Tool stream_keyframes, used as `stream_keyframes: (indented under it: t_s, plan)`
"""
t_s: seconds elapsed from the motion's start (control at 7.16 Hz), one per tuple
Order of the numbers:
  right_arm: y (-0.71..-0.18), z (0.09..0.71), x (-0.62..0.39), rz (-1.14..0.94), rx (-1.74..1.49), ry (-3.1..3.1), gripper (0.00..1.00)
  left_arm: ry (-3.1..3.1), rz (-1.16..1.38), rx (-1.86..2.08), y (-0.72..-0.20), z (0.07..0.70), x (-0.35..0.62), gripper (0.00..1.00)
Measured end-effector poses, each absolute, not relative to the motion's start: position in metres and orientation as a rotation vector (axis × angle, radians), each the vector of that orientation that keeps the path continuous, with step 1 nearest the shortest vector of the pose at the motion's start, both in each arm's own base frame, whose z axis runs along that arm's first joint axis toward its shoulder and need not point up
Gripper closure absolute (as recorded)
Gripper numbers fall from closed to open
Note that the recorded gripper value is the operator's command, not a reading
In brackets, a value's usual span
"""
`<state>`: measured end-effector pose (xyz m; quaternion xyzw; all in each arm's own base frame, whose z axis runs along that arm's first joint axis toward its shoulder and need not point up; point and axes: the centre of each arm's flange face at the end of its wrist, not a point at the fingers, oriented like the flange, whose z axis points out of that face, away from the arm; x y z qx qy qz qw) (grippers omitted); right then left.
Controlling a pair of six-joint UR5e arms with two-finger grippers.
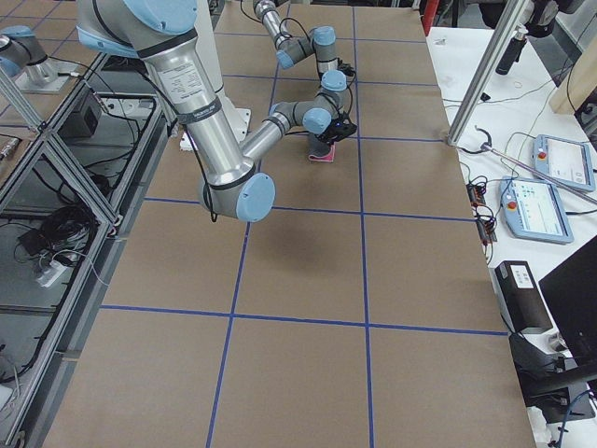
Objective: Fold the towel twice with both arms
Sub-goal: 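Lower the folded edge onto the far edge and open both grippers, then move the right gripper down to the folded towel's corner nearest it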
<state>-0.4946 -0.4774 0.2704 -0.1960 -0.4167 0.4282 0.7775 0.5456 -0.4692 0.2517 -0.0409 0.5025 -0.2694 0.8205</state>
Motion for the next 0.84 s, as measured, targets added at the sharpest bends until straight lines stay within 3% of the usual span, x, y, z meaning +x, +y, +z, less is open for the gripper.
stream_keyframes:
  t_s: [0.14, 0.84]
  plan:
    - [-0.478, 0.269, -0.495, 0.927, -0.423, -0.903, 0.01, 1.073, -0.576, -0.084, -0.472, 0.253, 0.545, 0.29]
    - [-0.475, 0.267, -0.493, 0.932, -0.428, -0.909, 0.00, 1.103, -0.593, -0.066, -0.488, 0.236, 0.532, 0.29]
